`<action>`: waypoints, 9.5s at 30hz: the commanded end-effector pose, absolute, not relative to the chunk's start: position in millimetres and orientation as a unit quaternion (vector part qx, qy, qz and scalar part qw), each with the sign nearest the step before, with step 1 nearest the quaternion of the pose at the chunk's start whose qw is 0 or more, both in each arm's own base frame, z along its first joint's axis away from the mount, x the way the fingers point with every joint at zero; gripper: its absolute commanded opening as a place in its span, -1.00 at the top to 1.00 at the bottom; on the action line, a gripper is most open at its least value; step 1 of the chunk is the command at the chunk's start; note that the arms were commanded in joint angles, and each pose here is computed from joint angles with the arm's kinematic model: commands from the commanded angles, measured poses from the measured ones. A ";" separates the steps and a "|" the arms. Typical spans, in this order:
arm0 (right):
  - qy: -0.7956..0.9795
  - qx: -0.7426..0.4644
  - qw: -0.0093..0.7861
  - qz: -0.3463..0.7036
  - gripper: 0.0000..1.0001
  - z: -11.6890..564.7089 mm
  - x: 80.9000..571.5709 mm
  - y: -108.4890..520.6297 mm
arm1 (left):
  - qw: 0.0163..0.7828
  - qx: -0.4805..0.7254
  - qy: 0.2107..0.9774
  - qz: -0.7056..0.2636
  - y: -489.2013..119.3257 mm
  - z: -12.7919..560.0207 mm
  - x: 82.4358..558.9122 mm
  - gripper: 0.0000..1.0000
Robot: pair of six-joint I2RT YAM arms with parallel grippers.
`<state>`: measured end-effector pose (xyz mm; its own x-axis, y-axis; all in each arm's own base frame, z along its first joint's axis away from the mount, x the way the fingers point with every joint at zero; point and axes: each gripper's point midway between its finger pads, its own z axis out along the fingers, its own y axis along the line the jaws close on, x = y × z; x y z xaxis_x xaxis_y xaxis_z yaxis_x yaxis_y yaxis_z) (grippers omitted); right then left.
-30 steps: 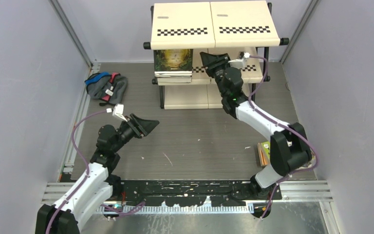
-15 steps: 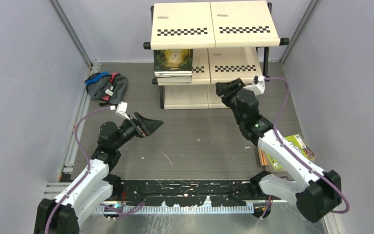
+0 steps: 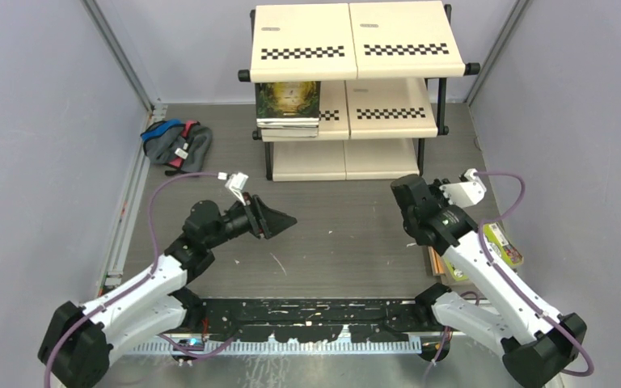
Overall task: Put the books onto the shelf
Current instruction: Adjust the book on the shelf, then move the book to the center of the board, then pick up the book from the center of the board.
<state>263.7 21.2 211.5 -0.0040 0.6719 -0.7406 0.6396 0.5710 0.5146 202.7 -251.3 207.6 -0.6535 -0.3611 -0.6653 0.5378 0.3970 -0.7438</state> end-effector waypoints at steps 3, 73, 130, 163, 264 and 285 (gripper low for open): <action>0.641 0.544 0.524 -0.133 0.78 213.7 226.3 -50.3 | 0.407 0.119 0.726 -0.541 -279.4 216.5 188.8 0.05; 0.252 0.923 0.215 -0.195 0.99 12.7 84.8 -188.9 | 0.267 0.185 0.803 -0.500 -293.0 161.0 138.5 0.48; 0.600 0.766 0.221 -0.069 0.98 -6.0 282.0 -144.0 | 0.316 0.149 0.795 -0.496 -317.2 169.3 163.8 0.63; 0.635 0.727 0.258 -0.047 0.98 8.0 297.7 -28.3 | 0.361 0.085 0.792 -0.485 -303.1 138.8 169.4 0.06; 0.731 0.614 0.297 -0.027 0.98 15.2 291.9 21.0 | 0.361 0.000 0.680 -0.638 -430.1 125.3 234.1 1.00; 0.704 0.573 0.418 -0.032 0.28 100.9 269.8 -18.7 | 0.396 0.025 0.684 -0.612 -416.8 161.5 238.0 1.00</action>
